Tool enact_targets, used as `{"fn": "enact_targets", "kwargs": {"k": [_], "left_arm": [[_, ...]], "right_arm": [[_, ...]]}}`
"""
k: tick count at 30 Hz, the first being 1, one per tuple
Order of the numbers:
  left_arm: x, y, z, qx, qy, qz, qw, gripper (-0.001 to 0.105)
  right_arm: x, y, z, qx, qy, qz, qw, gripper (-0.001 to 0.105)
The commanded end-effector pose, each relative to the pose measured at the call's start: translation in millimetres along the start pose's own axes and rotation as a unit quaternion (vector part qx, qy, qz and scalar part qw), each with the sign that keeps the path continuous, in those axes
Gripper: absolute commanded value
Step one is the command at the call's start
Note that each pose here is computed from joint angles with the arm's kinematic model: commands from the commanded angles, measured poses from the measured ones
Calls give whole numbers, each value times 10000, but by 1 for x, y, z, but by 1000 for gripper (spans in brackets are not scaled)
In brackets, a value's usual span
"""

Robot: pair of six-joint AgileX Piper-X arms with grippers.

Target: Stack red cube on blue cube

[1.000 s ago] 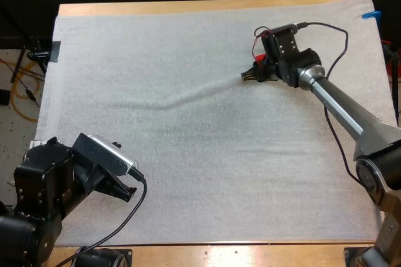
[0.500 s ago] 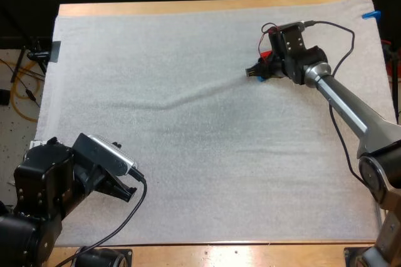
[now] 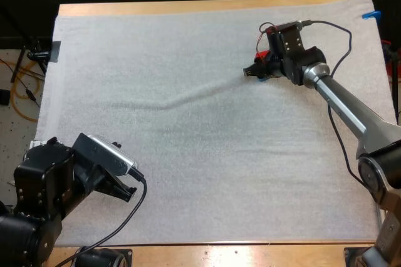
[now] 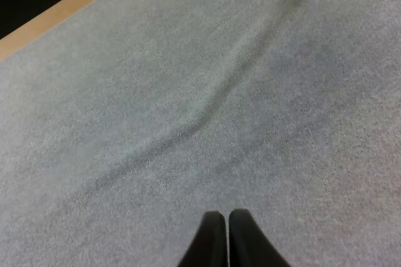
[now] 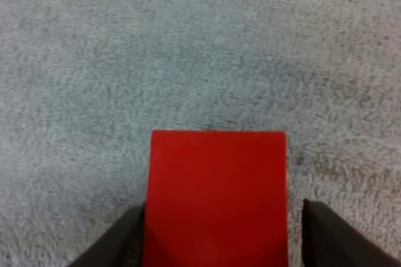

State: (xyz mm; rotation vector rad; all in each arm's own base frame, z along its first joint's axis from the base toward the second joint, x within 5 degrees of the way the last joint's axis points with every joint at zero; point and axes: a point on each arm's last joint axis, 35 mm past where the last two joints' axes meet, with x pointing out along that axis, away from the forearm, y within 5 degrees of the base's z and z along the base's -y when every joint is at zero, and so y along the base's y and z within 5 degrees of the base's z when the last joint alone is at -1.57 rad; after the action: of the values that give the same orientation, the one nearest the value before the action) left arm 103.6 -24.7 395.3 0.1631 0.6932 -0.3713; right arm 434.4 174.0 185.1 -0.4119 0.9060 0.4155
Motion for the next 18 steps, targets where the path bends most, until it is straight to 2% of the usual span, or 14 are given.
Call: {"fn": "enact_targets", "kwargs": {"k": [1,4,9,18], "left_arm": [[0,0,1,18,-33,-28,10000,0],[0,0,1,18,-33,-28,10000,0],[0,0,1,18,-33,-28,10000,0],[0,0,2,23,-69,28,10000,0]], "right_arm": [[-4,-2,5,24,-119,-38,9999,53],[-4,-2,5,23,-136,37,9999,54],[-17,-1,13,4,-293,35,9996,73],[-76,-8,26,8,-556,-108,9984,74]]}}
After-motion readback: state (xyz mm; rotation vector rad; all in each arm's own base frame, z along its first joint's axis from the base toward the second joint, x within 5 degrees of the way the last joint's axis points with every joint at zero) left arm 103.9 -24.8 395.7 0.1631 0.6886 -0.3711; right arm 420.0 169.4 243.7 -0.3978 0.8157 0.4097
